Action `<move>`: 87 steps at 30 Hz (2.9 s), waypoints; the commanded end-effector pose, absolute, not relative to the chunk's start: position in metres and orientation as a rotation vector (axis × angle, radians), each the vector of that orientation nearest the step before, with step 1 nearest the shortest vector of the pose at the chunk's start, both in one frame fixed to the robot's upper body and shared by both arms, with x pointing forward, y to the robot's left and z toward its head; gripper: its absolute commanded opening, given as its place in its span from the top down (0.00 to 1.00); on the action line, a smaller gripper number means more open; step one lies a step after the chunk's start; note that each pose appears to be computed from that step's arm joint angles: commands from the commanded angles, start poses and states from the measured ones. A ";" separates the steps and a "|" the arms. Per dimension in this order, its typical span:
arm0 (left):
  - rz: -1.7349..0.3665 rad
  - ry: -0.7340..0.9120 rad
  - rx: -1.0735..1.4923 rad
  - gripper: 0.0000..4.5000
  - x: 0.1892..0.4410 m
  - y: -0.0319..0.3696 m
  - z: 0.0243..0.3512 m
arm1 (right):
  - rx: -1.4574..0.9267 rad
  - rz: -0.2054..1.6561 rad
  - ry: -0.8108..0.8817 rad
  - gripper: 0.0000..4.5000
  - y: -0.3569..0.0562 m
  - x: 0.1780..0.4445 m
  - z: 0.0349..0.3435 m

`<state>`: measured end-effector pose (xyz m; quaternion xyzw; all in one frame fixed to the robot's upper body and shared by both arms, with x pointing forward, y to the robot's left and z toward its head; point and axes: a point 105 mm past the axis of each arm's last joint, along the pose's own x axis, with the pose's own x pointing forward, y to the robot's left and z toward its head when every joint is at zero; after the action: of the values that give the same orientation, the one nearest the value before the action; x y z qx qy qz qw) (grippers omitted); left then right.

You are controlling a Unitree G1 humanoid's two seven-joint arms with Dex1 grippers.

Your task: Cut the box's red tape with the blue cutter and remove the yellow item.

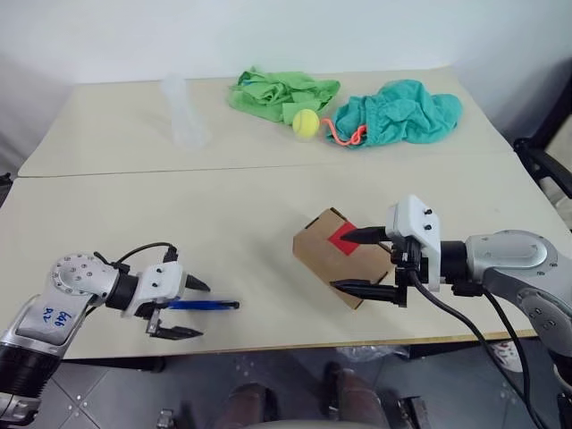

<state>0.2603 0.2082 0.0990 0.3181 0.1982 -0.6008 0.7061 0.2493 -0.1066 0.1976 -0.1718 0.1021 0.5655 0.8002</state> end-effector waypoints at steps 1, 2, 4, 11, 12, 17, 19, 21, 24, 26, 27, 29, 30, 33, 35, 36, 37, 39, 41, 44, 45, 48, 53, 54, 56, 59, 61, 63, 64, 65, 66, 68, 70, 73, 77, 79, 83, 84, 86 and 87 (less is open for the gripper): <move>-1.310 0.545 0.711 0.20 0.254 0.220 0.077 | -0.385 1.226 0.181 0.00 -0.104 0.247 0.204; -1.316 0.548 0.709 0.27 0.252 0.220 0.077 | -0.386 1.226 0.181 0.00 -0.104 0.247 0.203; -1.312 0.551 0.706 0.40 0.251 0.221 0.076 | -0.385 1.225 0.182 0.00 -0.104 0.246 0.203; -1.394 0.638 0.557 0.85 0.234 0.221 0.080 | -0.384 1.221 0.187 0.00 -0.105 0.244 0.202; -1.413 0.624 0.487 0.91 0.234 0.217 0.087 | -0.385 1.223 0.187 0.00 -0.105 0.244 0.201; -1.465 0.614 0.300 0.91 0.229 0.206 0.106 | -0.385 1.225 0.183 0.00 -0.104 0.244 0.201; -1.463 0.606 0.241 0.91 0.230 0.202 0.112 | -0.385 1.226 0.183 0.00 -0.104 0.244 0.201; -1.439 0.614 0.167 0.91 0.232 0.199 0.118 | -0.384 1.226 0.183 0.00 -0.104 0.244 0.201; -1.397 0.686 0.107 0.91 0.232 0.200 0.118 | -0.381 1.226 0.183 0.00 -0.104 0.243 0.200; -1.326 0.795 0.074 0.91 0.233 0.204 0.112 | -0.379 1.227 0.185 0.00 -0.103 0.242 0.199; -1.301 0.838 0.047 0.91 0.233 0.205 0.111 | -0.376 1.226 0.186 0.00 -0.103 0.242 0.199; -1.269 0.876 0.007 0.83 0.235 0.204 0.111 | -0.374 1.225 0.186 0.00 -0.103 0.243 0.199; -1.260 0.871 -0.017 0.75 0.237 0.202 0.112 | -0.374 1.225 0.186 0.00 -0.103 0.243 0.199; -1.215 0.901 -0.117 0.56 0.241 0.199 0.114 | -0.371 1.226 0.188 0.00 -0.103 0.243 0.199; -1.193 0.960 -0.178 0.43 0.240 0.196 0.113 | -0.369 1.228 0.189 0.00 -0.103 0.243 0.199; -1.191 0.973 -0.191 0.43 0.240 0.195 0.113 | -0.369 1.228 0.189 0.00 -0.103 0.243 0.199; -1.186 0.990 -0.212 0.43 0.239 0.194 0.114 | -0.369 1.228 0.190 0.00 -0.103 0.243 0.199; -1.151 1.043 -0.309 0.38 0.241 0.189 0.114 | -0.369 1.229 0.191 0.00 -0.103 0.243 0.199; -1.107 1.116 -0.399 0.30 0.242 0.187 0.114 | -0.369 1.228 0.191 0.00 -0.103 0.244 0.199; -1.062 1.136 -0.401 0.09 0.245 0.189 0.112 | -0.369 1.228 0.192 0.00 -0.103 0.245 0.199; -1.069 1.036 -0.309 0.02 0.255 0.191 0.114 | -0.369 1.227 0.192 0.00 -0.104 0.245 0.199; -1.155 0.703 0.096 0.01 0.272 0.194 0.127 | -0.370 1.227 0.195 0.00 -0.104 0.245 0.199; -1.127 0.407 0.233 0.01 0.284 0.201 0.142 | -0.365 1.232 0.197 0.00 -0.104 0.245 0.199; -1.112 0.376 0.258 0.01 0.286 0.202 0.143 | -0.364 1.233 0.198 0.00 -0.104 0.245 0.199; -1.091 0.289 0.290 0.01 0.288 0.203 0.149 | -0.357 1.241 0.200 0.00 -0.102 0.243 0.198; -1.092 0.176 0.288 0.01 0.282 0.203 0.158 | -0.347 1.250 0.204 0.00 -0.101 0.241 0.197; -1.133 0.156 0.307 0.01 0.269 0.203 0.159 | -0.341 1.254 0.205 0.00 -0.100 0.239 0.197; -1.159 0.153 0.310 0.01 0.257 0.204 0.158 | -0.339 1.258 0.201 0.00 -0.099 0.237 0.197; -1.175 0.179 0.328 0.01 0.250 0.205 0.155 | -0.342 1.263 0.192 0.00 -0.097 0.237 0.198; -1.190 0.203 0.345 0.01 0.242 0.207 0.151 | -0.349 1.272 0.178 0.00 -0.095 0.236 0.199; -1.194 0.228 0.357 0.01 0.237 0.208 0.147 | -0.361 1.286 0.159 0.00 -0.091 0.235 0.201; -1.195 0.251 0.364 0.01 0.230 0.209 0.143 | -0.388 1.321 0.121 0.00 -0.084 0.232 0.205; -1.192 0.260 0.364 0.01 0.225 0.210 0.140 | -0.403 1.352 0.068 0.00 -0.076 0.230 0.210; -1.200 0.278 0.366 0.01 0.217 0.211 0.137 | -0.416 1.386 0.019 0.00 -0.070 0.228 0.214; -1.213 0.303 0.364 0.01 0.209 0.212 0.134 | -0.401 1.429 0.018 0.00 -0.064 0.224 0.209; -1.230 0.348 0.386 0.01 0.203 0.215 0.129 | -0.397 1.436 0.019 0.00 -0.063 0.223 0.208; -1.187 0.422 0.495 0.01 0.203 0.231 0.110 | -0.382 1.435 0.026 0.00 -0.062 0.223 0.206; -1.189 0.423 0.508 0.01 0.203 0.232 0.108 | -0.382 1.435 0.028 0.00 -0.062 0.223 0.206; -1.170 0.423 0.538 0.01 0.207 0.235 0.104 | -0.382 1.432 0.033 0.00 -0.063 0.223 0.205; -1.151 0.422 0.551 0.01 0.210 0.236 0.103 | -0.381 1.431 0.035 0.00 -0.063 0.223 0.205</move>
<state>0.2062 0.2350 0.1036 0.2377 0.2013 -0.5415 0.7809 0.2283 -0.0651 0.2012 -0.1669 0.0286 0.6472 0.7433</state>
